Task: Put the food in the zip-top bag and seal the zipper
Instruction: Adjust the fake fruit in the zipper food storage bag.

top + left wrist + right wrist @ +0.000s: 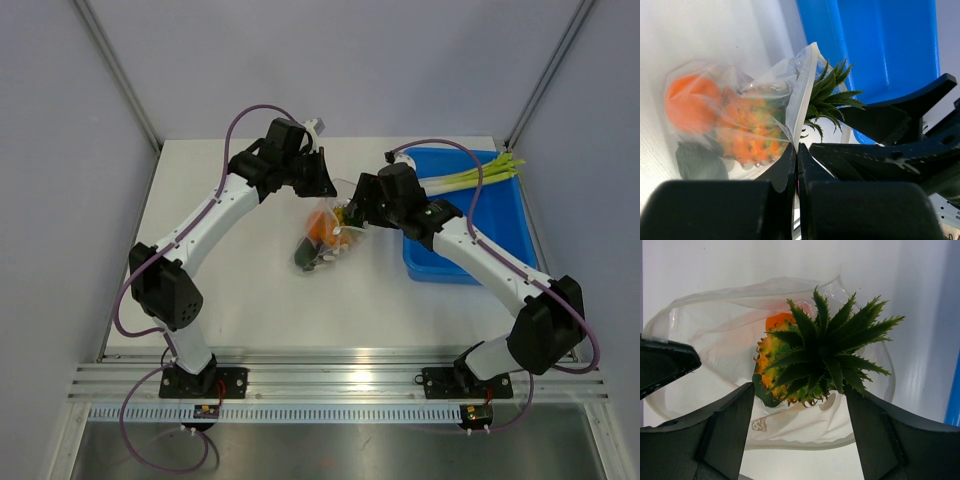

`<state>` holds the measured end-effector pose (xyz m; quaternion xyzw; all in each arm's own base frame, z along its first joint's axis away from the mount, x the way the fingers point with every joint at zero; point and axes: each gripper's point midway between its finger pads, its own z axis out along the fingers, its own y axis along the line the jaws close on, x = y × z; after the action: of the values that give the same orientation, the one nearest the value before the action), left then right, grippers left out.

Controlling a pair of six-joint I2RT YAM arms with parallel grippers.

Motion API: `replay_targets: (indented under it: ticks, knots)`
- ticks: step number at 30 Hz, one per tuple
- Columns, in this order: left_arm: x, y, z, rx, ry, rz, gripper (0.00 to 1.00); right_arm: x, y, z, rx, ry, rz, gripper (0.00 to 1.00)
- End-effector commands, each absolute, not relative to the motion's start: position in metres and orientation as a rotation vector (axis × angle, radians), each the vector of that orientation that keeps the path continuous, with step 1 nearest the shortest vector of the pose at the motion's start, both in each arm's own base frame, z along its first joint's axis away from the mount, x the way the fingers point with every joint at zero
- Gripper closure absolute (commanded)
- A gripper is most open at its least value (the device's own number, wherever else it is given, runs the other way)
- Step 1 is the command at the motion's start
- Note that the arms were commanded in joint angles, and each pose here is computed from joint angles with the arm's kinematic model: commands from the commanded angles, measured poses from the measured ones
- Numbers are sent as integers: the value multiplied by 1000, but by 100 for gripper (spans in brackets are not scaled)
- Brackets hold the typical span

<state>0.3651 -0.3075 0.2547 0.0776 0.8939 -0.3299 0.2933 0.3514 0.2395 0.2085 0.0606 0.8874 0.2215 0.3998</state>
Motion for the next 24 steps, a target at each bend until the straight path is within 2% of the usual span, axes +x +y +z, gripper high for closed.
replay_targets:
  ticks: [1, 10, 16, 21, 24]
  knots:
    - [362, -310, 291, 232, 2272, -935, 100, 359, 241, 211, 199, 2205, 559, 19]
    - [360, -311, 292, 270, 2265, -940, 100, 376, 239, 196, 286, 2176, 505, 22]
    - [356, -313, 289, 342, 2273, -947, 100, 388, 235, 192, 322, 2144, 466, 31]
    - [353, -316, 287, 401, 2267, -964, 100, 391, 235, 193, 337, 2127, 467, 52]
    - [351, -316, 282, 442, 2278, -963, 100, 392, 235, 194, 338, 2122, 471, 71]
